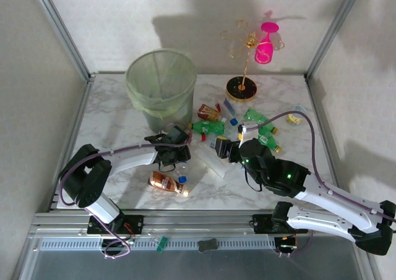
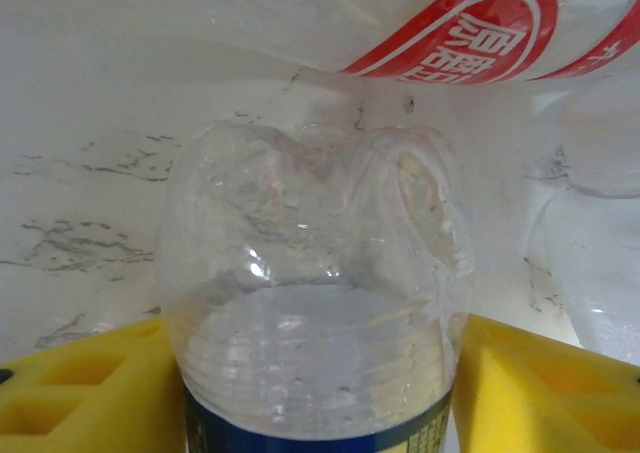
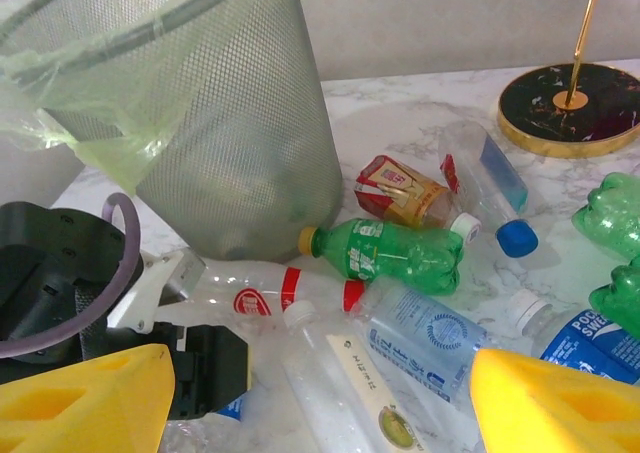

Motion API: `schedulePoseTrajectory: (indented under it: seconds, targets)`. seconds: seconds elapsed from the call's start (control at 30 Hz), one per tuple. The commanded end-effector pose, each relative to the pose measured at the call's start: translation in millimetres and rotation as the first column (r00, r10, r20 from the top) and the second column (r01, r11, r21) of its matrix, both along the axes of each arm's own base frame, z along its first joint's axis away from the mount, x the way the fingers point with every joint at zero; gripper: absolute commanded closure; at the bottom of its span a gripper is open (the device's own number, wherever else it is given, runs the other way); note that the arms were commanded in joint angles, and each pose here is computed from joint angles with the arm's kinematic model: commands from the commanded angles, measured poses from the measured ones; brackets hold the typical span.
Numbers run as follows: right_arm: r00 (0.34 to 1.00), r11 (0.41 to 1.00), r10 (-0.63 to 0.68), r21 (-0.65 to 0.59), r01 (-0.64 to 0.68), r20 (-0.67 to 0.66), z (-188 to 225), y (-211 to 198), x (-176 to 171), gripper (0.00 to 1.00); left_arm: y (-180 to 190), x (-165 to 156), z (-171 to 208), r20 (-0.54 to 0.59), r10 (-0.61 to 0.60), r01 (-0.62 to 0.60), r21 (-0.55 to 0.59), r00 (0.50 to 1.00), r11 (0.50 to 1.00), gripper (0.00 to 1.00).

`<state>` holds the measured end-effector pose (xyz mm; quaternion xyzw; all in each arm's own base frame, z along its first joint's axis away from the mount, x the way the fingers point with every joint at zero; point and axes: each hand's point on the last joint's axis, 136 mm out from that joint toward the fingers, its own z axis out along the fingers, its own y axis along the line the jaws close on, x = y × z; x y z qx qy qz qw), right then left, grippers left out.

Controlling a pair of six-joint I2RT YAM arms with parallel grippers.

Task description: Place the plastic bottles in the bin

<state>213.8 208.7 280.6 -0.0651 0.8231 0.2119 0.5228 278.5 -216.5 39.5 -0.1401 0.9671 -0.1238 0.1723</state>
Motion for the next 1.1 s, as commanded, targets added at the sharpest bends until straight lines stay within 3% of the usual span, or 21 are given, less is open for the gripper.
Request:
schedulePoseTrajectory:
  seconds: [0.0,0.37,0.6,0.83,1.07]
  targets:
    - [0.999,0.999,-0.051,-0.002,0.051,0.008,-2.1,-13.5,2.6,0.22,-5.1,6.6,6.3,0.031,-0.010,0.010,0.001,0.999,1.000,0.41]
    - [0.999,0.999,-0.052,-0.004,0.052,0.016,3.0,-14.6,3.4,0.22,-2.5,7.9,30.6,0.078,-0.017,0.018,-0.006,0.997,1.000,0.45]
    - [0.998,0.999,-0.053,-0.004,0.053,0.016,5.9,-15.8,2.9,0.22,-10.6,6.7,83.5,0.198,-0.039,0.054,-0.072,0.979,0.996,0.48]
    - [0.998,0.999,-0.051,0.000,0.051,0.027,10.1,-12.7,5.1,0.22,-6.9,8.3,152.1,0.378,-0.075,0.120,-0.097,0.923,0.988,0.50]
    - [0.999,0.999,-0.041,-0.013,0.041,0.028,9.5,-6.8,7.2,0.21,-32.1,-8.8,214.3,0.525,-0.224,0.359,-0.170,0.821,0.918,0.50]
